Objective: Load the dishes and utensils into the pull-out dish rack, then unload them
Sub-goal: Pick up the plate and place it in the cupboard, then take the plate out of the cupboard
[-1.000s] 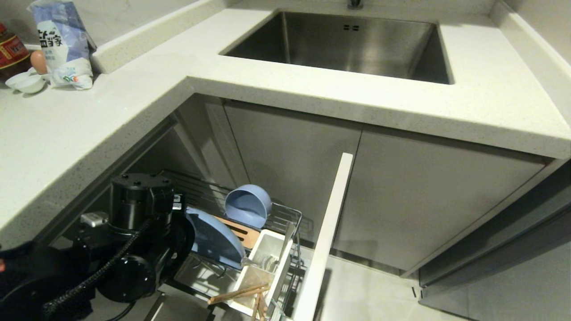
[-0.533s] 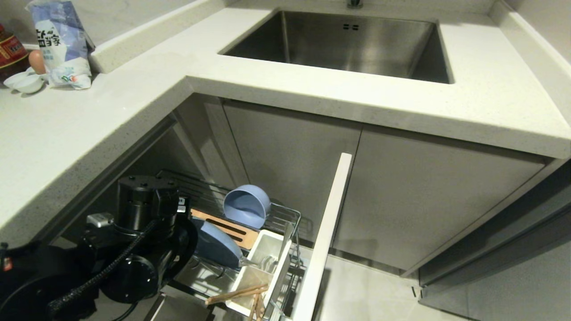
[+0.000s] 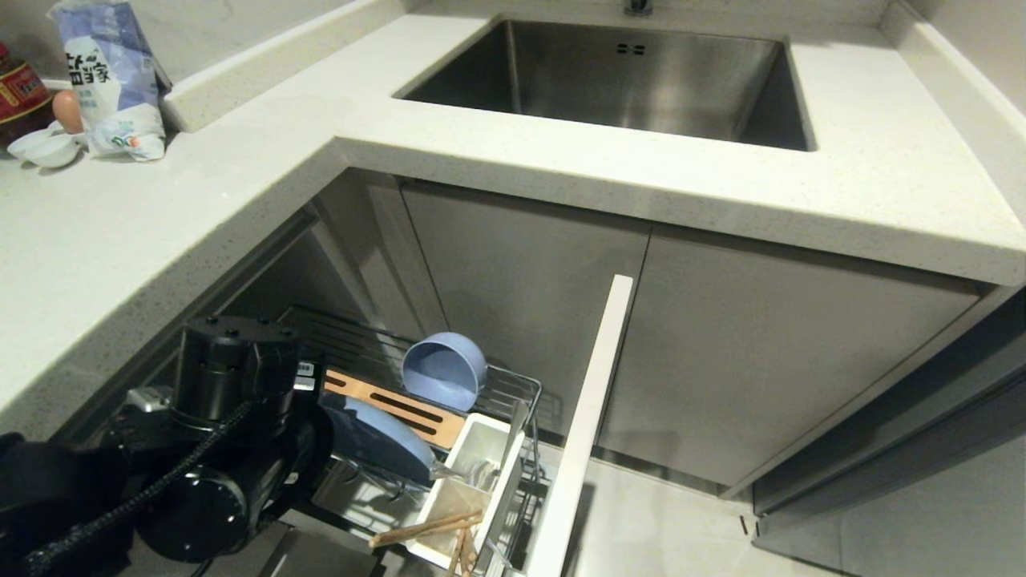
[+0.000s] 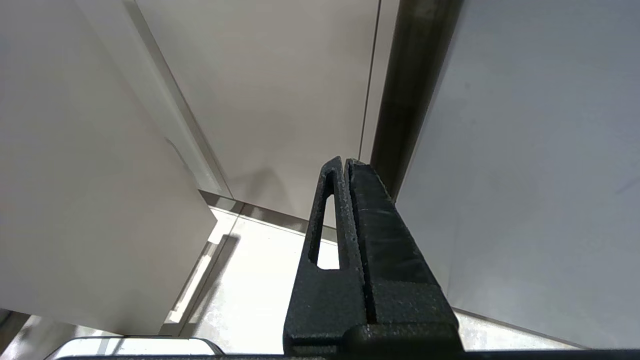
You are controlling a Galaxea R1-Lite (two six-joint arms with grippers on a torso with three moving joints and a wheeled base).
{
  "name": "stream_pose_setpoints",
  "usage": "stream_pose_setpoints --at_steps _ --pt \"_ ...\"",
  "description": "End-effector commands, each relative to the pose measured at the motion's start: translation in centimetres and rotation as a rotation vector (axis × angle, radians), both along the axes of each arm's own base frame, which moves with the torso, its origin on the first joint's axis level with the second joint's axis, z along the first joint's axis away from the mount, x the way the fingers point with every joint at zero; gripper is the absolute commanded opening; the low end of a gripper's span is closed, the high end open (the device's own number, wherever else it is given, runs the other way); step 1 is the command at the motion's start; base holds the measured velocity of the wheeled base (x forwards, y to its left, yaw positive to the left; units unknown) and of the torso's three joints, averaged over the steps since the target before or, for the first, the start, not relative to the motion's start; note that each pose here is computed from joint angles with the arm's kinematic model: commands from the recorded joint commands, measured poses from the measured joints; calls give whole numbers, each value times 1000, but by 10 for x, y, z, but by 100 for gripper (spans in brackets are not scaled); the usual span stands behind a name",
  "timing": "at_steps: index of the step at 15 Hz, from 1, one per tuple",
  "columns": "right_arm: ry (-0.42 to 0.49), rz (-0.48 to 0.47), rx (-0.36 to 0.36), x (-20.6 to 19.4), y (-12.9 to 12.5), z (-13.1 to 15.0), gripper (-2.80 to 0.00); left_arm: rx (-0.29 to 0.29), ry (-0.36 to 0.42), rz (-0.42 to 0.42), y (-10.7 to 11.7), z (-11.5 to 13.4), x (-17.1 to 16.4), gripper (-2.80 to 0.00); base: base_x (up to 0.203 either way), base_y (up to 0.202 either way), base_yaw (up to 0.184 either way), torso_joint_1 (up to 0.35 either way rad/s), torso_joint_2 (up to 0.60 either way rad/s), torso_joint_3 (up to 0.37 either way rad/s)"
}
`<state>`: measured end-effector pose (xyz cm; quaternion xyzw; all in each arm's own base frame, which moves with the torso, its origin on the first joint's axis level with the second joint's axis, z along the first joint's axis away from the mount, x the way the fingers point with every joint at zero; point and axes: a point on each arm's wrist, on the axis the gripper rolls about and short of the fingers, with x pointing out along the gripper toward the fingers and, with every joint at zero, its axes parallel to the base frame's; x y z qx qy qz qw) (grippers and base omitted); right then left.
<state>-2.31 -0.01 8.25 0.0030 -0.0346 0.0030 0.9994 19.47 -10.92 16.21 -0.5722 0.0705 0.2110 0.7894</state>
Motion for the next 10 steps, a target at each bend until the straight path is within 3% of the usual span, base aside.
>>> stream_pose_setpoints --at_steps 1,4,6,7,10 --pt "22 0 0 2 0 -6 -280 -24 -33 -21 3 15 -15 0 0 0 0 0 0 0" --pt "22 0 0 2 0 -6 -280 -7 -9 -99 0 30 -37 0 0 0 0 0 0 0" --pt "22 0 0 2 0 -6 -280 -22 -33 -148 1 44 -53 0 0 0 0 0 0 0" --pt "22 0 0 2 0 -6 -280 -29 -45 -174 2 53 -63 -280 0 0 0 0 0 0" --pt "22 0 0 2 0 -6 -280 -6 -27 -253 2 76 -82 -280 0 0 0 0 0 0"
